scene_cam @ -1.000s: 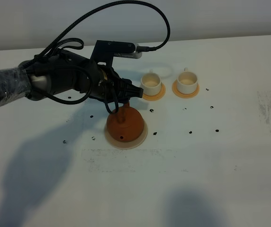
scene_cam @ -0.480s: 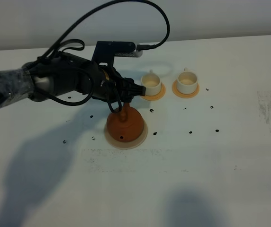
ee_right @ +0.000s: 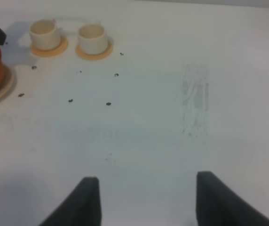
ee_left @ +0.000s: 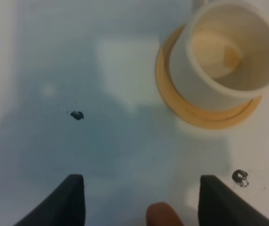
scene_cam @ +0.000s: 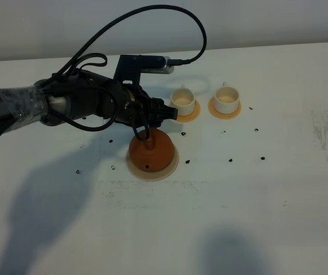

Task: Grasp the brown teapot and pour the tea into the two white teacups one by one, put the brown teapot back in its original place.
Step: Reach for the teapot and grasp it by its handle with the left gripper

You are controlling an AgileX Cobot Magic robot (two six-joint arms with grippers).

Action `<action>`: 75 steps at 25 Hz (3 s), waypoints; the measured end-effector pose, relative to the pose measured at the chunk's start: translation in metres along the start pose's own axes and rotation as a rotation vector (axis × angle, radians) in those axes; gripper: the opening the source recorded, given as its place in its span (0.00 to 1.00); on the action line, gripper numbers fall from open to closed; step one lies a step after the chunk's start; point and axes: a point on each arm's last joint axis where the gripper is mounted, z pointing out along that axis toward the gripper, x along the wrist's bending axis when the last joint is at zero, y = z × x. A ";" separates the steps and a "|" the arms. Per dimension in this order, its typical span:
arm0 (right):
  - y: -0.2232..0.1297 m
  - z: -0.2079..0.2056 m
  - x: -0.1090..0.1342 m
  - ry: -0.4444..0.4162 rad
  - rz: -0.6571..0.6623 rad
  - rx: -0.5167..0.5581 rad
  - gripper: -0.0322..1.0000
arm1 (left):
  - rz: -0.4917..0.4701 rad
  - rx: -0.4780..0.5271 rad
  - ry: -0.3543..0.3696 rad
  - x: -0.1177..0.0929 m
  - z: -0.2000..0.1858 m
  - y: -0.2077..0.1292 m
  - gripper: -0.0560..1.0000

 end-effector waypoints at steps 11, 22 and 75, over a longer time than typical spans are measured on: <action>0.000 0.000 0.000 0.000 0.000 0.000 0.48 | 0.023 0.002 0.008 0.005 0.000 0.001 0.55; 0.000 0.000 0.000 0.000 0.000 -0.001 0.48 | 0.029 0.026 0.013 0.007 0.000 -0.001 0.55; 0.000 0.000 0.000 0.000 0.000 -0.001 0.48 | 0.239 0.016 0.038 0.020 -0.001 0.003 0.55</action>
